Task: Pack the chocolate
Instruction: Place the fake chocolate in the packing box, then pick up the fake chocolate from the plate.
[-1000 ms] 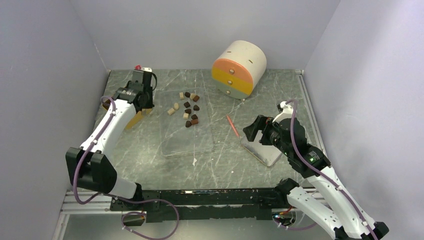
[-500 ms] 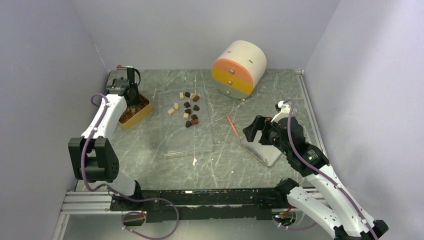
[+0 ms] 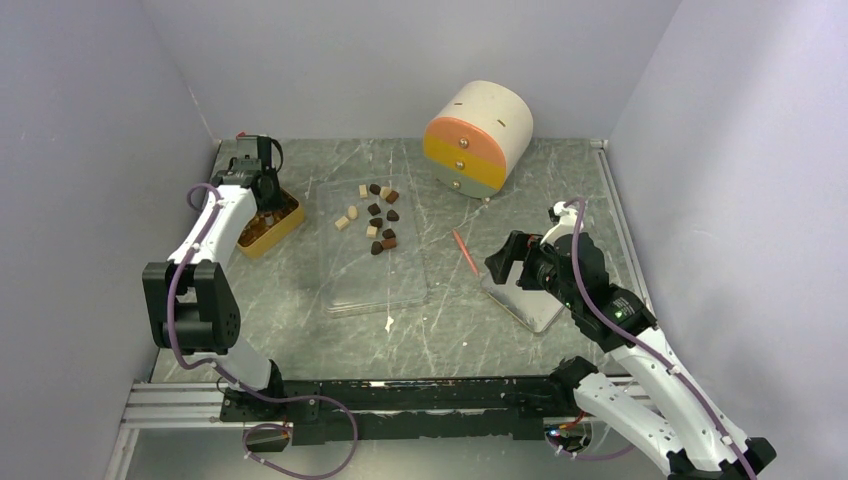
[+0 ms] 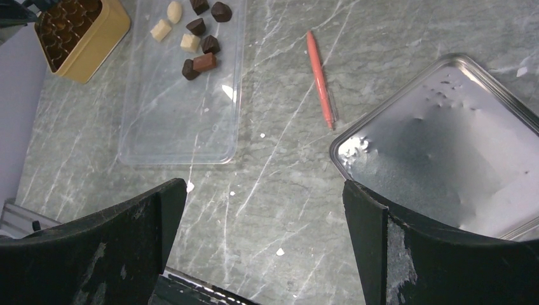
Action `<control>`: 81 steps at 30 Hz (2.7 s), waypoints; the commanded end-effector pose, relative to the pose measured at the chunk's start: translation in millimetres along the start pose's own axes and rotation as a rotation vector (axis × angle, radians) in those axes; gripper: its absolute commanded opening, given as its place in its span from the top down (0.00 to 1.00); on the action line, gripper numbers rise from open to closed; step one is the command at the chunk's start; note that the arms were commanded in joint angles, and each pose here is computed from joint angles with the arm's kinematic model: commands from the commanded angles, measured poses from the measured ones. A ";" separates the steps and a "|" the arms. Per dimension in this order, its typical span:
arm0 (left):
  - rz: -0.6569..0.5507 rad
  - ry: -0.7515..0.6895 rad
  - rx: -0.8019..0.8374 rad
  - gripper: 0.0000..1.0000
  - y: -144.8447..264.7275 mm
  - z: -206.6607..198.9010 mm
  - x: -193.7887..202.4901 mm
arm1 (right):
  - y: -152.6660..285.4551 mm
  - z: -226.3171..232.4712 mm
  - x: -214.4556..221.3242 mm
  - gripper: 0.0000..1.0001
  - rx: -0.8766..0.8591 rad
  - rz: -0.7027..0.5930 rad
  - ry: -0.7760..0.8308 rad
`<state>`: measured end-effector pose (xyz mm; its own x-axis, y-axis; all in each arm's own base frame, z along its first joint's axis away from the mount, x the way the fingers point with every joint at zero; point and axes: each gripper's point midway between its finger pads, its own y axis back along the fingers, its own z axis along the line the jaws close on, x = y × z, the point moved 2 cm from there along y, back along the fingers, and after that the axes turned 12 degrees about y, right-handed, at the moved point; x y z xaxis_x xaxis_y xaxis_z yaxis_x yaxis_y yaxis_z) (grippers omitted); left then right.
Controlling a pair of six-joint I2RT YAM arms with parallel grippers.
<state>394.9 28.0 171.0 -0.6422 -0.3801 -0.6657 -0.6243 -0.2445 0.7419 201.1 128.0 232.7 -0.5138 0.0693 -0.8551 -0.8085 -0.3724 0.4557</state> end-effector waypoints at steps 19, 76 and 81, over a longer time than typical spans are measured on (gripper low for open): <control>-0.090 0.034 0.061 0.62 16.9 -11.1 -31.2 | 15.6 -0.3 -16.5 0.01 0.008 -0.062 -0.005; 0.250 -0.392 0.280 0.61 38.0 -88.9 76.9 | 10.5 4.9 -20.8 0.01 -0.008 -0.060 -0.023; 0.270 -0.394 0.295 0.61 38.8 -93.2 79.7 | 10.6 4.7 -21.6 0.01 -0.007 -0.064 -0.021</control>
<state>357.1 -90.8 154.6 -0.8799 -0.0459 -0.4729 -0.4751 0.0883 0.8755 197.9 126.4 232.0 -0.5324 0.0793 -0.8428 -0.8021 -0.3655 0.4723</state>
